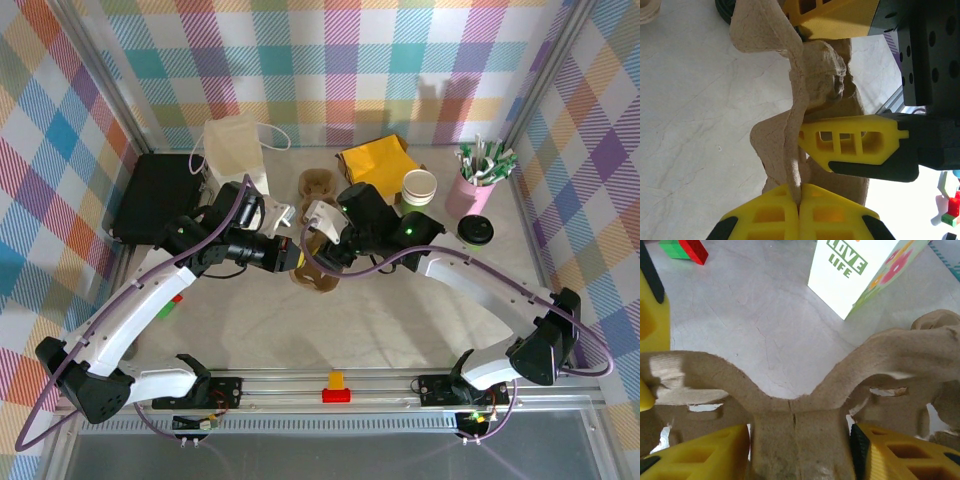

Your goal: Pack the takeout coffee

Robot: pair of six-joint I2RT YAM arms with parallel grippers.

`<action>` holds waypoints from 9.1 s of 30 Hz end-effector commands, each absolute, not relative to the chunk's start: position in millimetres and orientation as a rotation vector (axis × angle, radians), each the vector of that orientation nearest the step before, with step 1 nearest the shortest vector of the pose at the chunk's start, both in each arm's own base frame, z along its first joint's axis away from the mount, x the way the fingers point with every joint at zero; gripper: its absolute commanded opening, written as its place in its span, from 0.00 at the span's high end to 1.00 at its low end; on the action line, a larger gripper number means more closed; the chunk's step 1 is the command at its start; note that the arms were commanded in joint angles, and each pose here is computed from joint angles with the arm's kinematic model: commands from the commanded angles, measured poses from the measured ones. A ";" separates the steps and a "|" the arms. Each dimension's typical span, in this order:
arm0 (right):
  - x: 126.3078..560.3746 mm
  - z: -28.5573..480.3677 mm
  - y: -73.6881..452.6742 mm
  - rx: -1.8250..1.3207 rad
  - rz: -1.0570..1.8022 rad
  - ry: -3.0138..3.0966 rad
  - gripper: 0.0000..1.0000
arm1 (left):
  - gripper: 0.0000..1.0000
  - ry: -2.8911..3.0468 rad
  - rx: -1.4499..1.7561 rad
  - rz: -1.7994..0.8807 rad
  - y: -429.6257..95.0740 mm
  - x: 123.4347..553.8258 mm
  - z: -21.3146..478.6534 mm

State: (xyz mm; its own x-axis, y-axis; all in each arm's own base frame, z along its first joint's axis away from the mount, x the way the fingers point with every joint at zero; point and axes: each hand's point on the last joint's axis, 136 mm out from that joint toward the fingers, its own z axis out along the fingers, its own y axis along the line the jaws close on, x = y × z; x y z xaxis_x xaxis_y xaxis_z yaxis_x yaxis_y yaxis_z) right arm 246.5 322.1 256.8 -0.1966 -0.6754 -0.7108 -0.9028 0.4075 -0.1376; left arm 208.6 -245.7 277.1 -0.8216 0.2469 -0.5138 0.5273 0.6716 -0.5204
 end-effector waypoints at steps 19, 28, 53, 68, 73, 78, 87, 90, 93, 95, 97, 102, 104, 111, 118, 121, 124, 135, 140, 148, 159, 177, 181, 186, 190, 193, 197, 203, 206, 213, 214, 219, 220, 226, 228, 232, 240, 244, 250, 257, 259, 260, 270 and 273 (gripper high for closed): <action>236.8 247.2 301.5 -1.320 0.362 1.970 0.60 | 0.48 2.403 0.392 -0.735 -215.0 240.7 315.9; 222.5 234.3 287.4 -1.307 0.384 2.020 0.60 | 0.40 2.332 -0.183 -0.326 -105.6 314.8 343.5; 191.6 236.7 269.5 -1.332 0.471 2.041 0.60 | 0.44 2.439 -0.515 -0.040 -19.3 449.4 284.3; 181.5 251.5 257.5 -1.304 0.488 2.026 0.60 | 0.85 2.480 -0.398 -0.110 -31.1 454.8 283.8; 178.0 260.1 255.9 -1.292 0.508 2.013 0.60 | 0.95 2.486 -0.392 -0.183 -39.2 435.4 292.4; 172.9 275.0 254.7 -1.276 0.544 1.980 0.60 | 0.97 2.505 -0.405 -0.232 -42.9 406.0 292.1; 165.9 286.9 251.7 -1.237 0.593 1.996 0.59 | 0.98 2.524 -0.393 -0.338 -57.2 346.0 294.9; 163.9 290.3 250.9 -1.231 0.605 2.011 0.59 | 0.98 2.532 -0.366 -0.377 -64.8 326.6 298.5; 161.6 294.8 250.0 -1.222 0.618 2.022 0.59 | 0.98 2.544 -0.340 -0.401 -70.8 307.1 300.4; 159.7 298.8 248.7 -1.216 0.627 2.026 0.59 | 0.98 2.541 -0.315 -0.441 -77.7 296.0 302.1; 157.6 303.8 246.8 -1.211 0.633 2.030 0.59 | 0.98 2.530 -0.292 -0.484 -85.5 286.1 303.1; 151.9 318.9 241.1 -1.202 0.645 2.026 0.59 | 0.99 2.519 -0.191 -0.567 -108.6 265.0 301.9; 149.9 325.0 239.6 -1.198 0.652 2.025 0.59 | 0.99 2.521 -0.150 -0.589 -118.8 257.0 298.4; 145.5 347.8 240.8 -1.186 0.695 1.988 0.59 | 0.99 2.529 0.026 -0.640 -156.9 235.7 283.6; 146.5 365.1 247.6 -1.197 0.719 1.941 0.58 | 0.95 2.541 0.186 -0.601 -179.1 225.2 271.6; 150.0 366.2 252.4 -1.205 0.719 1.934 0.58 | 0.85 2.551 0.204 -0.581 -180.6 226.3 266.2; 152.9 367.9 258.4 -1.218 0.725 1.930 0.59 | 0.73 2.540 0.218 -0.565 -178.8 227.1 272.5; 171.5 381.6 282.5 -1.266 0.704 1.900 0.58 | 0.63 2.508 0.280 -0.567 -179.3 225.6 288.1; 184.3 373.2 293.3 -1.284 0.672 1.977 0.58 | 0.62 2.516 0.327 -0.624 -186.1 218.2 284.3; 184.5 346.6 308.1 -1.337 0.716 2.160 0.58 | 0.61 2.493 0.425 -0.678 -191.7 208.4 279.2; 184.4 335.6 330.4 -1.456 0.792 2.103 0.58 | 0.71 2.484 0.475 -0.711 -198.8 208.1 274.6; 211.0 291.6 338.0 -1.438 0.824 2.179 0.58 | 0.92 2.461 0.531 -0.759 -203.4 201.4 279.6; 217.1 278.7 336.8 -1.444 0.784 2.207 0.59 | 0.94 2.452 0.533 -0.767 -203.2 199.7 281.5; 222.0 260.5 335.9 -1.453 0.741 2.236 0.59 | 0.95 2.450 0.534 -0.769 -203.2 199.3 281.8; 224.5 250.8 334.3 -1.457 0.714 2.269 0.59 | 0.95 2.447 0.535 -0.773 -204.0 199.9 282.5; 227.0 246.6 332.1 -1.450 0.685 2.283 0.59 | 0.96 2.448 0.537 -0.776 -204.7 200.2 281.9; 230.5 242.2 331.2 -1.439 0.661 2.291 0.59 | 0.96 2.449 0.540 -0.783 -205.9 200.2 281.0; 234.3 232.6 330.4 -1.431 0.632 2.320 0.59 | 0.97 2.454 0.542 -0.776 -206.3 201.5 279.1; 234.2 226.8 329.1 -1.441 0.618 2.332 0.59 | 0.97 2.451 0.538 -0.772 -206.3 202.8 279.1; 228.5 215.5 325.4 -1.535 0.555 2.286 0.59 | 0.97 2.450 0.519 -0.757 -204.9 206.0 278.6; 227.2 214.9 324.7 -1.554 0.540 2.273 0.59 | 0.97 2.449 0.518 -0.754 -204.9 206.4 278.6; 222.6 210.7 322.9 -1.618 0.492 2.225 0.58 | 0.97 2.452 0.517 -0.750 -205.4 208.0 277.9; 222.0 209.1 322.9 -1.629 0.487 2.218 0.58 | 0.97 2.453 0.514 -0.748 -205.3 208.5 277.4; 221.5 198.8 323.6 -1.644 0.458 2.245 0.57 | 0.98 2.459 0.507 -0.749 -205.7 208.9 275.8; 221.3 195.1 324.0 -1.642 0.456 2.261 0.56 | 0.98 2.455 0.507 -0.750 -205.6 208.7 276.7; 220.7 187.3 323.9 -1.663 0.424 2.276 0.56 | 0.98 2.456 0.505 -0.751 -205.4 208.5 276.0; 218.3 179.8 316.3 -1.653 0.378 2.334 0.56 | 1.00 2.464 0.448 -0.671 -195.4 215.2 272.2; 217.0 181.0 310.6 -1.588 0.369 2.373 0.56 | 1.00 2.460 0.393 -0.586 -183.1 220.5 271.8; 211.8 188.0 306.9 -1.466 0.414 2.433 0.56 | 1.00 2.449 0.356 -0.550 -176.0 222.5 273.8; 206.4 203.0 316.4 -1.379 0.538 2.419 0.56 | 1.00 2.462 0.366 -0.576 -180.5 221.3 268.5; 206.5 209.9 320.2 -1.358 0.571 2.399 0.56 | 1.00 2.462 0.368 -0.587 -181.8 221.0 268.2; 206.4 213.2 321.7 -1.351 0.584 2.389 0.56 | 1.00 2.458 0.370 -0.594 -182.9 220.9 268.9; 207.3 195.8 316.2 -1.360 0.513 2.454 0.57 | 1.00 2.442 0.363 -0.607 -183.2 220.7 274.9; 206.6 182.2 314.9 -1.386 0.441 2.488 0.57 | 1.00 2.440 0.366 -0.614 -184.1 220.4 276.2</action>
